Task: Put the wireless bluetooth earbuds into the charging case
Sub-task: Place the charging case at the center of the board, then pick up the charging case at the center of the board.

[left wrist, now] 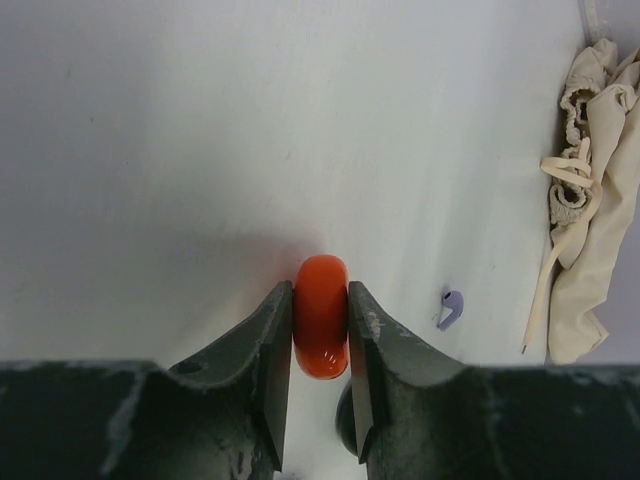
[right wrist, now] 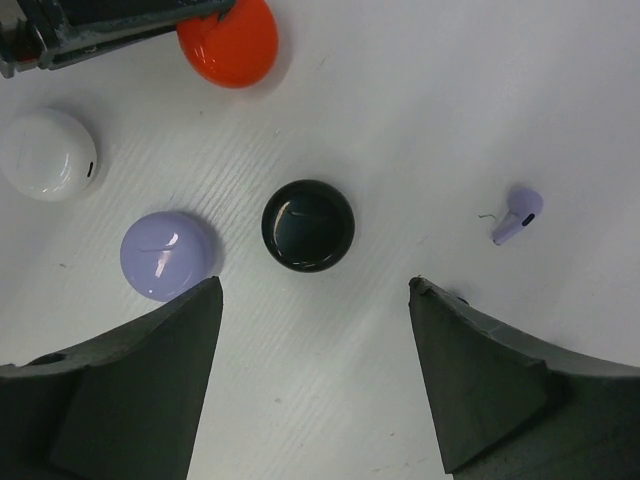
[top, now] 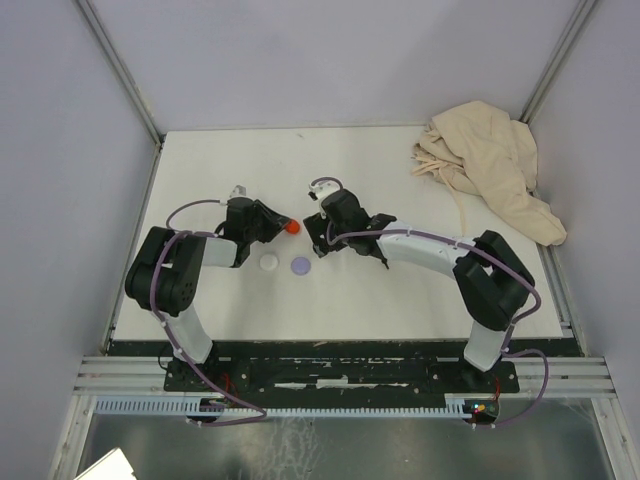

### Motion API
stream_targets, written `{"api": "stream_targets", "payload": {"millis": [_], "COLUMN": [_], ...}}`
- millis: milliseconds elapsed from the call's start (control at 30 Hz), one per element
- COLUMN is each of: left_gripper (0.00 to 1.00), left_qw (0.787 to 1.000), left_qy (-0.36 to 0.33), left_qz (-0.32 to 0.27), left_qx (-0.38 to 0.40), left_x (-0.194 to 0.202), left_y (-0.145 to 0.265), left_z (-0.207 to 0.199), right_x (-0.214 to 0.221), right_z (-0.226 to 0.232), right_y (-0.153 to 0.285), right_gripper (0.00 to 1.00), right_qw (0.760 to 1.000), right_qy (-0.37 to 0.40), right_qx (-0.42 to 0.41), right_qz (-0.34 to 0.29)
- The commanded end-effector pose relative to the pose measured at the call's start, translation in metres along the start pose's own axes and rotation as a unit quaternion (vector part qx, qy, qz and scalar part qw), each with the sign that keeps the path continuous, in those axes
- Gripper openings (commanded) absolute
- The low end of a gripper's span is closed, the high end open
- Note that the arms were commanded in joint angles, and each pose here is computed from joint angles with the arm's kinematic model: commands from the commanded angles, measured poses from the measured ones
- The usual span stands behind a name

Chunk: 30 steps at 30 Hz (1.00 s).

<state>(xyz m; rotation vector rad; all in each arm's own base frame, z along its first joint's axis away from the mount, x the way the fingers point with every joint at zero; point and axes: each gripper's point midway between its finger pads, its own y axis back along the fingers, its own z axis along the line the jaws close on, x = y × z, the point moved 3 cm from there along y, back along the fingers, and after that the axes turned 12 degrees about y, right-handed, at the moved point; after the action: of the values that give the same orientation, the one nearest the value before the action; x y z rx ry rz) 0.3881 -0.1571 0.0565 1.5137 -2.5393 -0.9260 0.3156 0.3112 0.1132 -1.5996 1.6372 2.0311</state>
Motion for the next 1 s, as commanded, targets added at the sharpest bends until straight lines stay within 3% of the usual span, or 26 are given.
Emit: {"api": "stream_targets", "payload": {"millis": [0,133,267,533,967], "left_gripper": [0.38,0.51,0.55,0.56,0.56], "left_qw": [1.0,1.0,1.0,0.998,0.995], "left_qy": [-0.023,-0.022,-0.022,-0.013,-0.011], "left_qz": [-0.008,-0.01,-0.014,-0.051,-0.101], "left_qx": [0.011,0.005,0.001,-0.031,0.014], "left_x": [-0.008,-0.012,-0.016,-0.039,-0.058], "left_y": [0.001,0.003,0.006,0.026,0.064], "left_z": [-0.001,0.003,0.004,0.017,-0.012], "right_x": [-0.011,-0.008,-0.004,0.003,0.012], "right_z": [0.004,0.009,0.012,0.014,0.01], "right_y": [-0.009,-0.021,-0.031,-0.048,-0.063], "right_gripper": [0.83,0.83,0.83,0.81,0.72], "right_qw": [1.0,0.999,0.999,0.997,0.995], "right_qy": [-0.015,-0.014,-0.012,-0.014,-0.003], "right_qx": [-0.007,-0.011,-0.011,-0.006,0.015], "right_qz": [0.013,0.03,0.044,0.074,0.1]}}
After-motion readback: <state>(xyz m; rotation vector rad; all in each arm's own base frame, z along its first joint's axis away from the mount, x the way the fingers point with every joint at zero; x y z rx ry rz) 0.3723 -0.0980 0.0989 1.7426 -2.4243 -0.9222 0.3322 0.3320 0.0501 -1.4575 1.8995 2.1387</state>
